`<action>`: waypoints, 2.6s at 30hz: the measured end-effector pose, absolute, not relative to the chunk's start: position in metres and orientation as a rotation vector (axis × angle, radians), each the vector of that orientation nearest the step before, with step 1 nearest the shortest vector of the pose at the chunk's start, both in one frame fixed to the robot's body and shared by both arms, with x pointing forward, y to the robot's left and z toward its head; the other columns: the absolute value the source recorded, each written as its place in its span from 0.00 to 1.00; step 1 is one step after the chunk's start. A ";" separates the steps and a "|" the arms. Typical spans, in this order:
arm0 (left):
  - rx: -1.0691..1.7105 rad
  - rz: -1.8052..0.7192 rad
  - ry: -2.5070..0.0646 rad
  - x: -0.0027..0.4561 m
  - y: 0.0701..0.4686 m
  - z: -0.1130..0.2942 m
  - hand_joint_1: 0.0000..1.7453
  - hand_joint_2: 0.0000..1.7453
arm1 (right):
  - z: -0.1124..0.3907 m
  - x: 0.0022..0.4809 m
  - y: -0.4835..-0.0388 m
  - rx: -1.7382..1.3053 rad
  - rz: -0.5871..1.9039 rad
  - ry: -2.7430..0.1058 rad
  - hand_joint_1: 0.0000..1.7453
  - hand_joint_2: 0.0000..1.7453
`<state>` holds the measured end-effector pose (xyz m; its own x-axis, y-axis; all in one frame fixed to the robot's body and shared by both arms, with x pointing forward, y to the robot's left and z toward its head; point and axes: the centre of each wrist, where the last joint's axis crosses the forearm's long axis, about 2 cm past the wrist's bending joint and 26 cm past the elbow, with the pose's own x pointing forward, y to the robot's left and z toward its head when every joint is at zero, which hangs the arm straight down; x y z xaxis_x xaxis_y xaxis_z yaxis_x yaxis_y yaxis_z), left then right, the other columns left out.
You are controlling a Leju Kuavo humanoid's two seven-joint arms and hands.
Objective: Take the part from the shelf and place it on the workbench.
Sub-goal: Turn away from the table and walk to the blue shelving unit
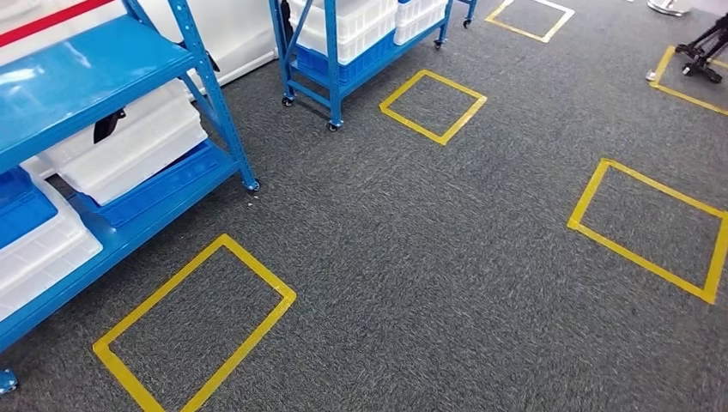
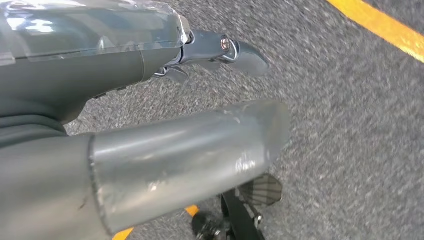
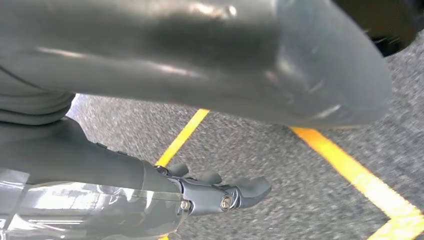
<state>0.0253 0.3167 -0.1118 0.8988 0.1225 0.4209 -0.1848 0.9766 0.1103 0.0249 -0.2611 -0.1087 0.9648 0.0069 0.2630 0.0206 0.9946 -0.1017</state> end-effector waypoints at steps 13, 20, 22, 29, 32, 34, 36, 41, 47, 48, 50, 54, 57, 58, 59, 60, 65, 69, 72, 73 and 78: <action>0.157 0.149 -0.425 0.025 0.318 -0.112 0.00 0.00 | -0.109 0.028 -0.265 -0.115 0.043 -0.302 0.00 0.00; 0.255 0.323 -0.421 0.028 0.324 -0.111 0.00 0.00 | -0.109 0.025 -0.264 -0.110 0.041 -0.307 0.00 0.00; 0.282 0.439 -0.413 0.028 0.327 -0.111 0.00 0.00 | -0.109 0.026 -0.264 -0.107 0.039 -0.308 0.00 0.00; 0.313 0.598 -0.402 0.029 0.329 -0.111 0.00 0.00 | -0.109 0.033 -0.262 -0.100 0.046 -0.328 0.00 0.00; 0.316 0.622 -0.409 0.034 0.329 -0.110 0.00 0.00 | -0.109 0.032 -0.261 -0.097 0.047 -0.324 0.00 0.00; 0.313 0.628 -0.414 0.036 0.326 -0.110 0.00 0.00 | -0.109 0.032 -0.261 -0.095 0.051 -0.314 0.00 0.00; 0.305 0.628 -0.419 0.039 0.316 -0.111 0.00 0.00 | -0.109 0.033 -0.261 -0.097 0.057 -0.303 0.00 0.00; 0.286 0.619 -0.434 0.051 0.291 -0.109 0.00 0.00 | -0.109 0.037 -0.267 -0.110 0.055 -0.284 0.00 0.00; 0.277 0.603 -0.439 0.055 0.282 -0.109 0.00 0.00 | -0.109 0.039 -0.269 -0.110 0.053 -0.279 0.00 0.00; 0.275 0.602 -0.441 0.056 0.281 -0.109 0.00 0.00 | -0.110 0.038 -0.269 -0.110 0.053 -0.277 0.00 0.00; 0.272 0.600 -0.439 0.055 0.280 -0.109 0.00 0.00 | -0.110 0.038 -0.269 -0.109 0.053 -0.277 0.00 0.00; 0.270 0.598 -0.439 0.056 0.279 -0.108 0.00 0.00 | -0.110 0.039 -0.268 -0.105 0.056 -0.274 0.00 0.00; 0.268 0.598 -0.438 0.056 0.278 -0.108 0.00 0.00 | -0.109 0.042 -0.269 -0.106 0.060 -0.273 0.00 0.00; 0.268 0.598 -0.436 0.055 0.277 -0.109 0.00 0.00 | -0.109 0.044 -0.269 -0.106 0.061 -0.274 0.00 0.00; 0.268 0.598 -0.435 0.055 0.277 -0.109 0.00 0.00 | -0.109 0.045 -0.269 -0.107 0.062 -0.275 0.00 0.00; 0.267 0.599 -0.436 0.055 0.276 -0.108 0.00 0.00 | -0.109 0.046 -0.270 -0.107 0.063 -0.274 0.00 0.00; 0.262 0.603 -0.444 0.059 0.276 -0.108 0.00 0.00 | -0.110 0.041 -0.271 -0.107 0.066 -0.257 0.00 0.00; 0.252 0.604 -0.448 0.059 0.272 -0.108 0.00 0.00 | -0.110 0.039 -0.273 -0.113 0.067 -0.251 0.00 0.00; 0.245 0.604 -0.462 0.060 0.270 -0.108 0.00 0.00 | -0.110 0.040 -0.275 -0.120 0.065 -0.248 0.00 0.00; 0.246 0.603 -0.467 0.060 0.269 -0.108 0.00 0.00 | -0.110 0.040 -0.274 -0.120 0.059 -0.249 0.00 0.00; 0.235 0.605 -0.498 0.061 0.266 -0.107 0.00 0.00 | -0.110 0.037 -0.274 -0.120 0.024 -0.241 0.00 0.00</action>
